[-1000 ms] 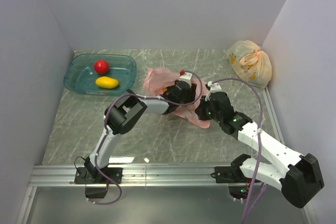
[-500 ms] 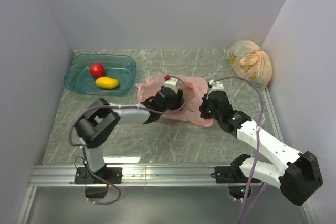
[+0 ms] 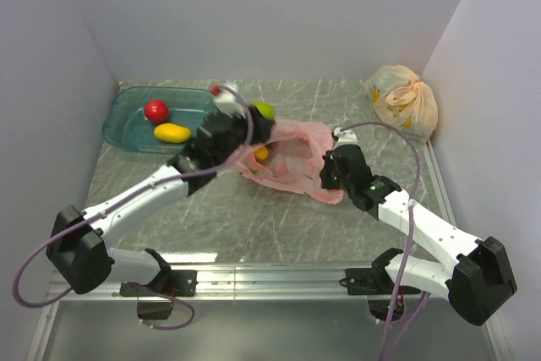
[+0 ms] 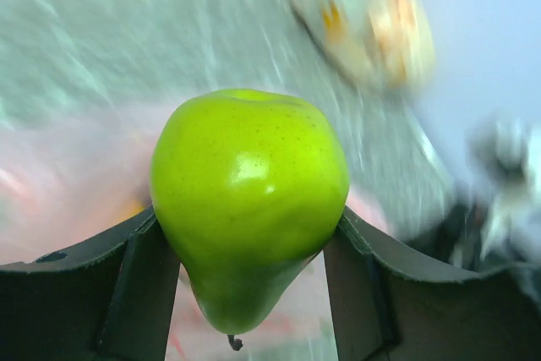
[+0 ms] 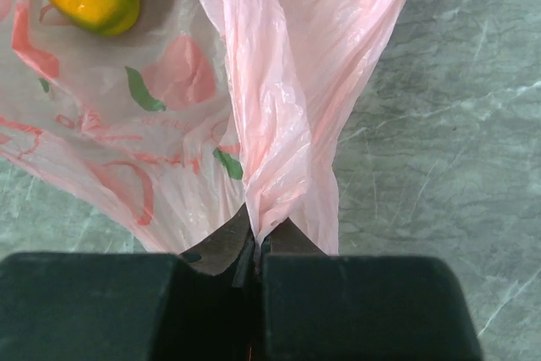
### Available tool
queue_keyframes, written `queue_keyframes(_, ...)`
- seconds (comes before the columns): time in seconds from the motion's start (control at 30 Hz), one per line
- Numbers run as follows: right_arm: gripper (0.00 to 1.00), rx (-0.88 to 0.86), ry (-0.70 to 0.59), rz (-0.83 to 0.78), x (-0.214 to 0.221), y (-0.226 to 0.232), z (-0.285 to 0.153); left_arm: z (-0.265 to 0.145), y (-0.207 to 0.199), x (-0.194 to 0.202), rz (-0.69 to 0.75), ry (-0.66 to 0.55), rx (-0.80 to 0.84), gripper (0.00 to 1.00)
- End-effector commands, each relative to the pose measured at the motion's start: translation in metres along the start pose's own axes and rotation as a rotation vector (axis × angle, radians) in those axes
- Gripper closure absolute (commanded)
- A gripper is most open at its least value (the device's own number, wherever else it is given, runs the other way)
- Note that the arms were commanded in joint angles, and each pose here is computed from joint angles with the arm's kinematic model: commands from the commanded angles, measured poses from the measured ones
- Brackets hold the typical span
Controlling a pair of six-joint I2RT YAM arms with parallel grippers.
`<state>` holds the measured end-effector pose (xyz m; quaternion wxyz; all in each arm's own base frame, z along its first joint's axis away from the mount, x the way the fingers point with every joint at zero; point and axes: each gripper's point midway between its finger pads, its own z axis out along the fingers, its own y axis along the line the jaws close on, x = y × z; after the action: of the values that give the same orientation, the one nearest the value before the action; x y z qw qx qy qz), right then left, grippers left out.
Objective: Untie the knot of the plastic bag and take out the fruit
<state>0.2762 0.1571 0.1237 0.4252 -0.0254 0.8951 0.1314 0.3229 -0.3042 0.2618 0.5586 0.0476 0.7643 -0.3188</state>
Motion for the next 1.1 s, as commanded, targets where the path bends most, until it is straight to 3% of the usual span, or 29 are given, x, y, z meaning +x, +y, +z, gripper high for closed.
queue_keyframes(0.0,1.0,-0.029,-0.021,-0.005,-0.005,0.005,0.001,-0.004,0.069,-0.078,-0.097,-0.129,-0.218,0.99)
queue_keyframes(0.07,1.0,-0.046,-0.022,-0.008,-0.005,0.008,-0.001,-0.003,0.106,-0.098,-0.15,-0.153,-0.327,0.99)
queue_keyframes(0.1,1.0,-0.047,-0.02,-0.01,-0.003,0.007,-0.001,-0.008,0.148,-0.106,-0.182,-0.162,-0.442,0.98)
queue_keyframes(0.2,1.0,-0.06,-0.02,-0.016,-0.003,0.009,-0.002,-0.005,0.217,-0.109,-0.242,-0.138,-0.614,0.97)
queue_keyframes(0.37,1.0,-0.08,-0.018,-0.023,-0.003,0.013,-0.003,0.008,0.3,-0.095,-0.311,-0.121,-0.76,0.91)
queue_keyframes(0.47,1.0,-0.091,-0.013,-0.029,-0.002,0.014,-0.004,0.014,0.339,-0.088,-0.312,-0.096,-0.84,0.82)
queue_keyframes(0.53,1.0,-0.094,-0.013,-0.031,-0.001,0.015,-0.004,0.017,0.359,-0.077,-0.292,-0.059,-0.894,0.66)
queue_keyframes(0.57,1.0,-0.094,-0.016,-0.031,-0.003,0.015,-0.004,0.02,0.361,-0.081,-0.282,-0.059,-0.894,0.56)
queue_keyframes(0.6,1.0,-0.095,-0.016,-0.032,-0.002,0.015,-0.005,0.021,0.364,-0.079,-0.282,-0.051,-0.897,0.33)
queue_keyframes(0.7,1.0,-0.093,-0.015,-0.034,-0.003,0.015,-0.005,0.022,0.36,-0.08,-0.294,-0.046,-0.88,0.05)
queue_keyframes(0.87,1.0,-0.077,-0.025,-0.038,-0.006,0.013,-0.004,0.0,0.324,-0.084,-0.335,-0.047,-0.822,0.01)
queue_keyframes(0.97,1.0,-0.082,-0.028,-0.036,-0.007,0.014,-0.005,-0.015,0.279,-0.074,-0.296,-0.038,-0.762,0.01)
queue_keyframes(1.03,1.0,-0.089,-0.038,-0.034,-0.01,0.015,-0.006,-0.022,0.228,-0.076,-0.233,-0.06,-0.682,0.01)
queue_keyframes(1.07,1.0,-0.089,-0.04,-0.036,-0.01,0.015,-0.006,-0.027,0.218,-0.057,-0.219,-0.032,-0.675,0.01)
